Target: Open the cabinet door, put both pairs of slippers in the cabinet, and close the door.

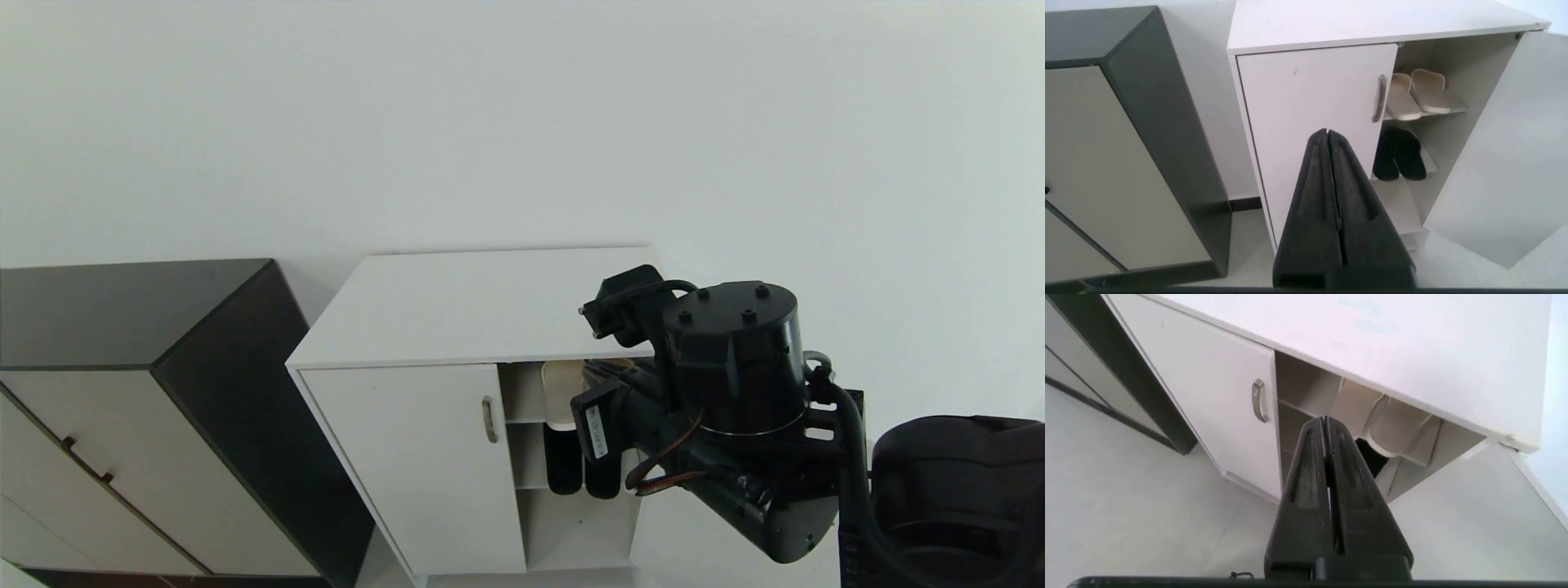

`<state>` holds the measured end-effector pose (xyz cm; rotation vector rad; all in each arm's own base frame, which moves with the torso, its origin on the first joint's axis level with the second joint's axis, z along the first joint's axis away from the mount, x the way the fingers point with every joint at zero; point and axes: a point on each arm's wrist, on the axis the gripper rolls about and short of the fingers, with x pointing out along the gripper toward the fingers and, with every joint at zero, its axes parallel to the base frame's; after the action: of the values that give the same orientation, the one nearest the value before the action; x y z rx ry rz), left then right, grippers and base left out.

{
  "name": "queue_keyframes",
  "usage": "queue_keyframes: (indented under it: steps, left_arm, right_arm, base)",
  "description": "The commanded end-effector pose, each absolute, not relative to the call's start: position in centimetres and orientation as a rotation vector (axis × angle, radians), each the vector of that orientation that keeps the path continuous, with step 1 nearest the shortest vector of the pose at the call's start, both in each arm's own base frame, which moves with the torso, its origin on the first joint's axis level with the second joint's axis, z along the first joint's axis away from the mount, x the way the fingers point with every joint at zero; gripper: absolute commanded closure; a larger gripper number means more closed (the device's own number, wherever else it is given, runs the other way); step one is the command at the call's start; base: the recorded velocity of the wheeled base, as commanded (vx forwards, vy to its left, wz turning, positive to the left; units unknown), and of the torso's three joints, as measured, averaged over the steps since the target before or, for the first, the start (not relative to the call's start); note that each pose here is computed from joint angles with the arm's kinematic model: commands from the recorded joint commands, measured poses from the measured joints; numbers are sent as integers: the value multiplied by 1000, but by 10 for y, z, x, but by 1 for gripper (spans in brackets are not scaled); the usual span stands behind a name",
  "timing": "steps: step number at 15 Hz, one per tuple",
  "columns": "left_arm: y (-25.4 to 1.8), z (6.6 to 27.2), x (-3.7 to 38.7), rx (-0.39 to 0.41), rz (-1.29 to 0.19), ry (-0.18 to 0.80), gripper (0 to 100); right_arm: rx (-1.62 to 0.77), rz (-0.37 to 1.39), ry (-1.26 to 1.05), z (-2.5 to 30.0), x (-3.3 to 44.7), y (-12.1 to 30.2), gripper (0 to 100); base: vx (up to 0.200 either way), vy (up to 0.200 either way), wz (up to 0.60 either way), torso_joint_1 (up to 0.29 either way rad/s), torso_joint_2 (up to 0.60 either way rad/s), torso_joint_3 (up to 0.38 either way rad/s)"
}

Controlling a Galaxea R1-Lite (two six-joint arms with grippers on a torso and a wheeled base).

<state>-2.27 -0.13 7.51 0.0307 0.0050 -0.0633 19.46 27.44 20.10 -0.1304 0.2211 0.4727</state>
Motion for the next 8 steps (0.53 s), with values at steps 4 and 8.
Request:
queue_keyframes:
  steps: [4, 8]
  left_arm:
    - [-1, 75, -23, 30, -63, 5, 100]
    - [-1, 75, -23, 30, -63, 5, 100]
  right_arm:
    - [-146, 475, 231, 195, 193, 272, 100]
    - [-157, 484, 235, 190, 193, 272, 100]
  base:
    - [0, 0, 0, 0, 0, 0]
    - [0, 0, 0, 0, 0, 0]
